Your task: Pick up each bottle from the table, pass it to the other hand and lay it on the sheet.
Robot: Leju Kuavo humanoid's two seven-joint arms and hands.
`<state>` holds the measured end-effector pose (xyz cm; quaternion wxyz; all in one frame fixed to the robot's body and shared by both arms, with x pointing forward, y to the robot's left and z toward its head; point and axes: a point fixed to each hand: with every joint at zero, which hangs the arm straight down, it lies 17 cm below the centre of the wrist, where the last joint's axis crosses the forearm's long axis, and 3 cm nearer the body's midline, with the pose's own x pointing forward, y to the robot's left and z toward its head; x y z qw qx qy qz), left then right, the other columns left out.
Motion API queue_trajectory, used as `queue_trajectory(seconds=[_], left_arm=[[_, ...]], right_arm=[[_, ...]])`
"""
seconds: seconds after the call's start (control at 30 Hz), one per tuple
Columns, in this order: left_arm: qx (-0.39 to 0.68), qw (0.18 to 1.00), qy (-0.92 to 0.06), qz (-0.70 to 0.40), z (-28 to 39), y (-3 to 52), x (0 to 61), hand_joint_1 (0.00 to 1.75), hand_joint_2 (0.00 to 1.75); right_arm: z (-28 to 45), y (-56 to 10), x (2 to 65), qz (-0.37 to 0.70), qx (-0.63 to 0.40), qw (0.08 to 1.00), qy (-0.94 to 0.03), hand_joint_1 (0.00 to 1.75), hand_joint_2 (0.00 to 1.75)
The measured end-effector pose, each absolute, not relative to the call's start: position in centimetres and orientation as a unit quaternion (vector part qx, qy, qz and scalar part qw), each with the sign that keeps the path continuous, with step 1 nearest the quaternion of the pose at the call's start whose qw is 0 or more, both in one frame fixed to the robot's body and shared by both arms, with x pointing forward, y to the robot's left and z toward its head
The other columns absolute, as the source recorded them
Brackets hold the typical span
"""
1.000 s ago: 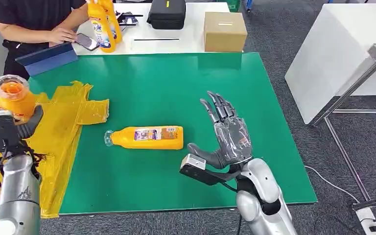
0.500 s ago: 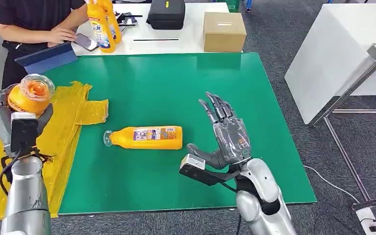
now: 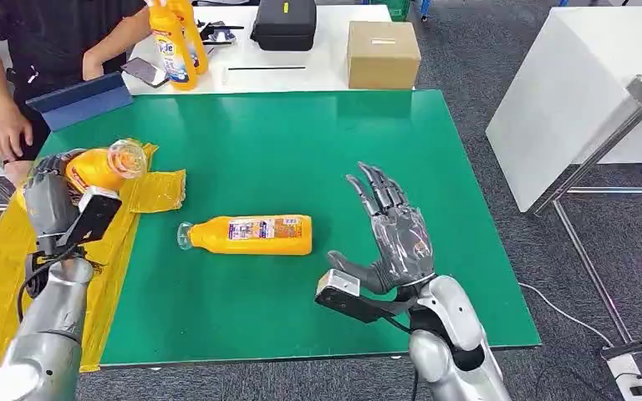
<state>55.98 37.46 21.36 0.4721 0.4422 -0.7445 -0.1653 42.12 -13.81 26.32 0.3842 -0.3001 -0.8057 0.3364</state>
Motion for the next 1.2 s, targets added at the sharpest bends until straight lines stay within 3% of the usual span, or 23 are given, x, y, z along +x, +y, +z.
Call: queue_trajectory(seconds=[0.3, 1.0, 1.03, 1.07, 1.2], left_arm=[[0.447, 0.528, -0.686, -0.224, 15.7, 38.2, 57.2, 1.75, 1.75], [0.452, 0.562, -0.647, -0.247, 12.8, 40.0, 57.2, 1.75, 1.75], [0.452, 0.562, -0.647, -0.248, 12.8, 40.0, 57.2, 1.68, 1.75], [0.451, 0.563, -0.646, -0.249, 12.7, 39.9, 57.2, 0.0, 0.0], [0.449, 0.561, -0.646, -0.256, 12.8, 39.6, 57.4, 0.0, 0.0]], right_arm=[[25.0, -14.6, 41.6, 0.342, -0.302, 0.391, -0.799, 0.0, 0.0], [24.0, -15.2, 41.0, 0.348, -0.306, 0.395, -0.793, 0.0, 0.0], [24.0, -15.2, 41.0, 0.348, -0.306, 0.396, -0.793, 0.0, 0.0], [23.9, -15.2, 41.0, 0.348, -0.306, 0.396, -0.793, 0.0, 0.0], [24.2, -15.4, 41.1, 0.343, -0.31, 0.399, -0.792, 0.0, 0.0]])
